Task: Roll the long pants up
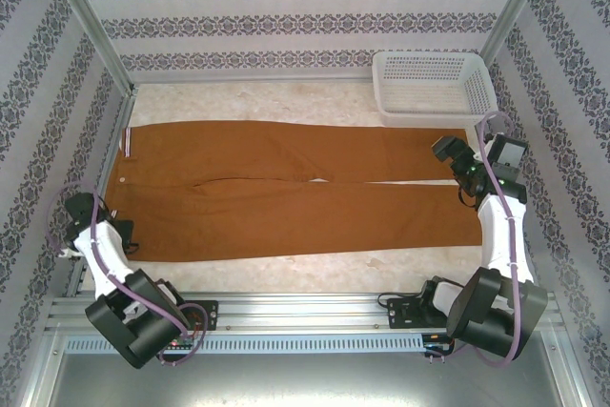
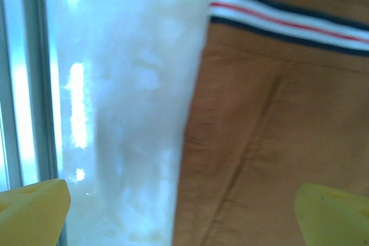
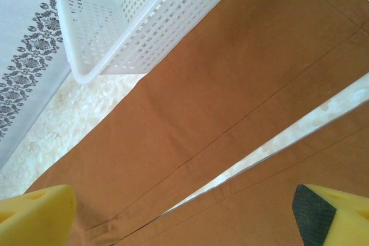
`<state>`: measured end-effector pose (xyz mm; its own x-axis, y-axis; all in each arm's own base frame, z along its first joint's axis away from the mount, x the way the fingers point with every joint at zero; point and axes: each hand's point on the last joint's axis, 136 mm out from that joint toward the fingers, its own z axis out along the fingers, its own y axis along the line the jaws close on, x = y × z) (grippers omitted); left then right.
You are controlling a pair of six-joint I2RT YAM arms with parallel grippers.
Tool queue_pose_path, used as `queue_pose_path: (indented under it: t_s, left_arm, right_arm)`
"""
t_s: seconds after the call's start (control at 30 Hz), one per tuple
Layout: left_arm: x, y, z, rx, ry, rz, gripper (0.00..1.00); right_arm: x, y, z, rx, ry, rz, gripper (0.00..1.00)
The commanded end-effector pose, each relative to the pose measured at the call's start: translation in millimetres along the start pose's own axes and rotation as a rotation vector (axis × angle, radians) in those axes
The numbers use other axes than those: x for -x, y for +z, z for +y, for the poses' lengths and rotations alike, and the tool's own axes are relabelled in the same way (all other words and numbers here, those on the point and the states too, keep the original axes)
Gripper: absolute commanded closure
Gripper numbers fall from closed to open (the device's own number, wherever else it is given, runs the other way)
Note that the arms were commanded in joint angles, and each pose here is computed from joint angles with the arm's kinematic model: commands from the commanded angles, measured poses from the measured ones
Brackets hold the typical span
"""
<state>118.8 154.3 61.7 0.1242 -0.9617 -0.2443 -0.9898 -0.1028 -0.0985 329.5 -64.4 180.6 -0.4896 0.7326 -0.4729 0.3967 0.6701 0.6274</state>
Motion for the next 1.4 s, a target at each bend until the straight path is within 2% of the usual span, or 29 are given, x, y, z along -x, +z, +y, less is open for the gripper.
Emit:
queue_pose_path:
  t_s: [0.0,0.43,0.73,0.8,0.87,0.97,1.0,1.03,1.07,1.2,1.37]
  left_arm:
    - [13,10,-2,0.007,-0.029,-0.03,0.0]
    - [39,33,-16,-0.02,-0.081,-0.014,0.0]
    - [44,44,-36,-0.093,-0.124,0.006,0.01]
    - [43,47,-40,-0.106,-0.124,0.019,0.08]
    - [43,50,-42,-0.108,-0.124,0.027,0.22]
    - [43,53,-42,-0.094,-0.119,0.035,0.62]
    - [42,54,-41,-0.085,-0.118,0.038,0.83]
    - [43,54,-39,-0.074,-0.123,0.035,0.97]
    - [43,54,-37,-0.064,-0.127,0.034,1.0]
    - [46,50,-39,-0.069,-0.133,0.026,1.0]
    - [48,39,-45,-0.093,-0.135,0.033,1.0]
  right_arm:
    - [5,-11,9,0.015,-0.015,-0.015,0.02]
    - [1,-14,4,-0.005,-0.005,-0.027,0.02]
    - [-2,-16,0,-0.02,0.007,-0.032,0.02]
    - [-1,-17,0,-0.024,0.005,-0.037,0.02]
    - [-1,-18,-1,-0.03,0.006,-0.039,0.02]
    - [-3,-20,-5,-0.053,0.016,-0.038,0.04]
    - [-4,-21,-7,-0.071,0.023,-0.034,0.04]
    - [-5,-22,-11,-0.09,0.033,-0.031,0.04]
    - [-6,-23,-13,-0.109,0.039,-0.027,0.04]
    - [-12,-33,-44,-0.29,0.09,-0.015,0.04]
    - [-25,-63,-98,-0.572,0.218,-0.049,0.02]
